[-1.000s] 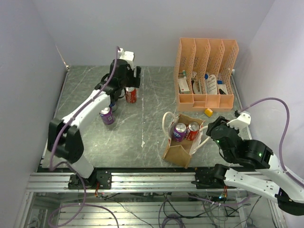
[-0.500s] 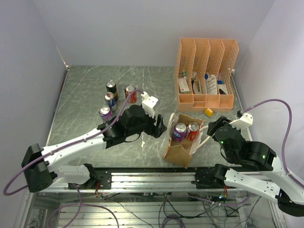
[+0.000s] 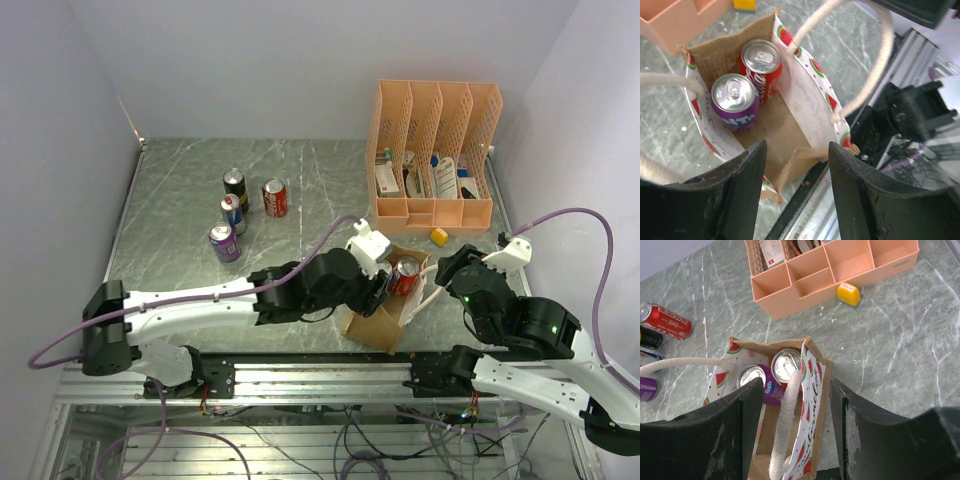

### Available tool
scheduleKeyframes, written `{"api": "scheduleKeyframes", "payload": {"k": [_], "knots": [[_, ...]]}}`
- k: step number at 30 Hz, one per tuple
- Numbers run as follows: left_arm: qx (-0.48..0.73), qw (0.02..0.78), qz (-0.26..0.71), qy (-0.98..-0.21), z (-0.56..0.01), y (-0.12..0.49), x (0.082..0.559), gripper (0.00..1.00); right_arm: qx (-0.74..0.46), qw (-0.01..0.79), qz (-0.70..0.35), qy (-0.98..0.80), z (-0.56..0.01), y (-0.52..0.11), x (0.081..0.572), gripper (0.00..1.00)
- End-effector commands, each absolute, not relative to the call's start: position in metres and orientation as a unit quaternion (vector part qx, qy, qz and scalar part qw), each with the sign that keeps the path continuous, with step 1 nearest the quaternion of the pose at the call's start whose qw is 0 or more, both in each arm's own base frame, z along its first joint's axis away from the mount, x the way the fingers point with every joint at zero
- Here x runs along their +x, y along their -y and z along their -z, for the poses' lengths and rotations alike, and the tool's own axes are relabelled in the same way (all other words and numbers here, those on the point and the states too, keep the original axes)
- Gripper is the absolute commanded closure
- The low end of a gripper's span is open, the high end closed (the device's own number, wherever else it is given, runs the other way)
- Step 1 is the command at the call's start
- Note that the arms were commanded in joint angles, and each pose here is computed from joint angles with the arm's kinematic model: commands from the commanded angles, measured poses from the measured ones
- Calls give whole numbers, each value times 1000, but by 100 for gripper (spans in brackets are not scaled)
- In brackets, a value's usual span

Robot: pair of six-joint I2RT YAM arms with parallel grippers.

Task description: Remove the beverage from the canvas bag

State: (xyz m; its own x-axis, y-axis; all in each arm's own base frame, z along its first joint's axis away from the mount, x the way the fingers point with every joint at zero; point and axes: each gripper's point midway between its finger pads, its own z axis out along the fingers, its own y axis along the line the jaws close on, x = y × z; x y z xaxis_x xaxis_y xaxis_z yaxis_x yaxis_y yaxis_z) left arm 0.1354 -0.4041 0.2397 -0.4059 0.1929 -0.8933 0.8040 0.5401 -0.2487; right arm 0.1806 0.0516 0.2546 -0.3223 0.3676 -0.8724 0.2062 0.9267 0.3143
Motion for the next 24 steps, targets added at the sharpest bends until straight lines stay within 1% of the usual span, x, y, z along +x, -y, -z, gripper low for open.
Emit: {"api": "scheduleKeyframes", "payload": {"k": [1,8,13,17,20,24], "knots": [[327,464,301,-766,-239,416,158,38,187,560,-74,-804,-257,-48,181,45],[357,449,226,-787,-205,437,176,40,191,562,-79,-801,-258,-46,180,45],[369,445,188,-794,-190,446,186,40,195,563,-80,-799,-259,-45,179,45],[379,445,151,-797,-180,446,194,35,193,563,-79,-800,-258,-45,179,45],[388,441,131,-799,-174,443,202,28,193,563,-78,-800,-258,-45,180,45],[402,426,120,-802,-164,444,208,25,193,563,-77,-800,-258,-45,180,45]]}}
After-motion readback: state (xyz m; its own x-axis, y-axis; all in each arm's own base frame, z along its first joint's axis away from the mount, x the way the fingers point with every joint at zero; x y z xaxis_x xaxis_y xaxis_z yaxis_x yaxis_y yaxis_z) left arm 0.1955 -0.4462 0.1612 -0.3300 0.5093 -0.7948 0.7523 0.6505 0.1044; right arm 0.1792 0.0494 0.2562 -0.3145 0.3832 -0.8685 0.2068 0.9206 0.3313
